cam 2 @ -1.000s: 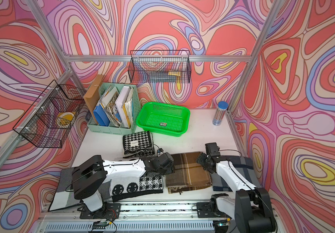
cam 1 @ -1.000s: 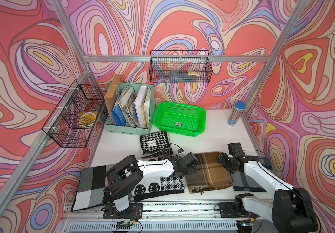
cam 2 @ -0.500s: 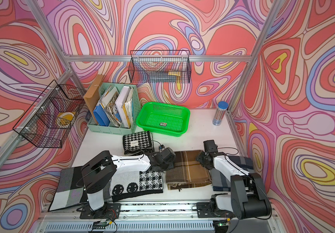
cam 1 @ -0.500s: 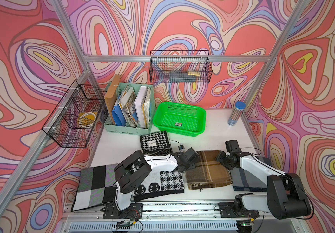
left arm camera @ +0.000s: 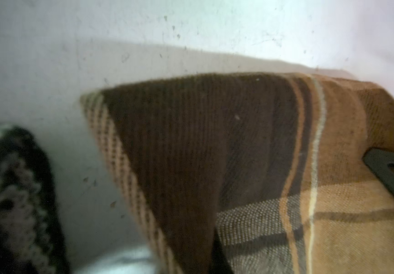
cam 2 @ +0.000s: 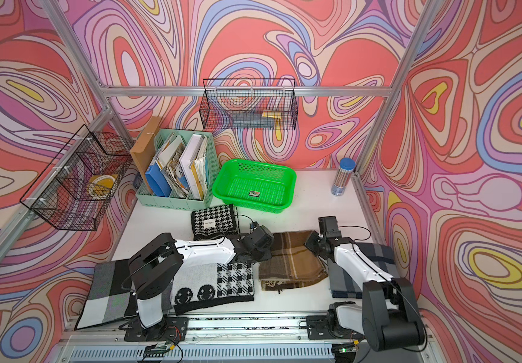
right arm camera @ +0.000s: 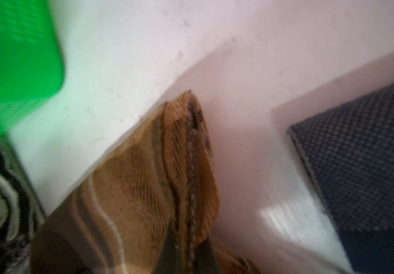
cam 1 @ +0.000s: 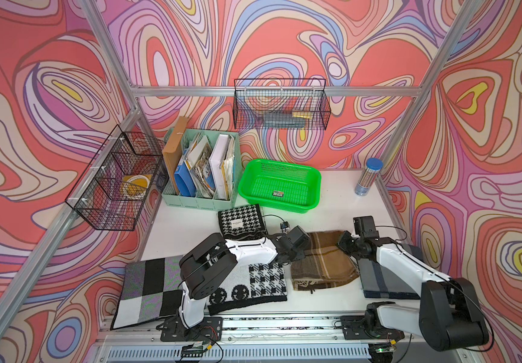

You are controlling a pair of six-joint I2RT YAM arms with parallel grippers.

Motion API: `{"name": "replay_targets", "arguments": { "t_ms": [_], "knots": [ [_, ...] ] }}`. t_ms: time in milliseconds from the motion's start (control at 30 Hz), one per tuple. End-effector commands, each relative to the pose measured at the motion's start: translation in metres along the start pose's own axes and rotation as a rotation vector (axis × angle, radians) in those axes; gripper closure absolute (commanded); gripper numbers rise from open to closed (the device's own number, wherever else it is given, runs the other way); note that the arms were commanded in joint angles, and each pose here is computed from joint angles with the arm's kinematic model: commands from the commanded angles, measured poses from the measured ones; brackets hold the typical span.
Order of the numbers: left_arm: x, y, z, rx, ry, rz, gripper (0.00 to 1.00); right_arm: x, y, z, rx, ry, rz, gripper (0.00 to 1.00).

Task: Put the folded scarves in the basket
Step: Pick up the scarf at the center of the board, then place the scarf in the basket.

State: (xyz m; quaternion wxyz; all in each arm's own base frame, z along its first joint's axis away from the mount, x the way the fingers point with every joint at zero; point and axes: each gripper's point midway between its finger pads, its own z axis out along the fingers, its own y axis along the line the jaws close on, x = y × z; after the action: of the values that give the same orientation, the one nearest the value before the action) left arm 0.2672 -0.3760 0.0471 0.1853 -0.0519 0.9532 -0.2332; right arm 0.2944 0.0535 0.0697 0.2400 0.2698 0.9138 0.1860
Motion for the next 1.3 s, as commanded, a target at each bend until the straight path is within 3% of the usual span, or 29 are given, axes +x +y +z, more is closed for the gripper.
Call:
{"name": "replay_targets", "arguments": {
  "t_ms": [0,233,433,567,700,900,1067,1200,1267],
  "knots": [
    [-0.015,-0.015,-0.043,0.082,-0.062,0.042,1.00,-0.005,0.030,-0.032,-0.155,-0.056,-0.026,1.00],
    [-0.020,-0.038,-0.128,0.256,-0.164,0.070,1.00,-0.007,0.068,-0.104,-0.364,-0.136,-0.015,1.00],
    [-0.023,-0.040,-0.160,0.302,-0.180,0.064,1.00,-0.020,0.089,-0.143,-0.419,-0.195,-0.032,1.00],
    [-0.034,-0.036,-0.175,0.274,-0.234,0.084,1.00,-0.031,0.105,-0.151,-0.462,-0.205,-0.043,1.00],
    [-0.052,-0.034,-0.185,0.231,-0.237,0.125,1.00,-0.048,0.122,-0.151,-0.490,-0.217,-0.046,1.00],
    [-0.103,-0.032,-0.196,0.234,-0.271,0.146,1.00,-0.081,0.170,-0.146,-0.570,-0.246,-0.085,1.00],
    [-0.154,-0.025,-0.187,0.202,-0.266,0.166,1.00,-0.091,0.228,-0.111,-0.509,-0.239,-0.214,1.00],
    [-0.213,0.004,-0.174,0.096,-0.311,0.157,1.00,-0.115,0.263,-0.081,-0.501,-0.253,-0.215,1.00],
    [-0.240,0.011,-0.166,0.108,-0.309,0.138,1.00,-0.125,0.278,-0.063,-0.503,-0.243,-0.213,1.00]
  ]
}}
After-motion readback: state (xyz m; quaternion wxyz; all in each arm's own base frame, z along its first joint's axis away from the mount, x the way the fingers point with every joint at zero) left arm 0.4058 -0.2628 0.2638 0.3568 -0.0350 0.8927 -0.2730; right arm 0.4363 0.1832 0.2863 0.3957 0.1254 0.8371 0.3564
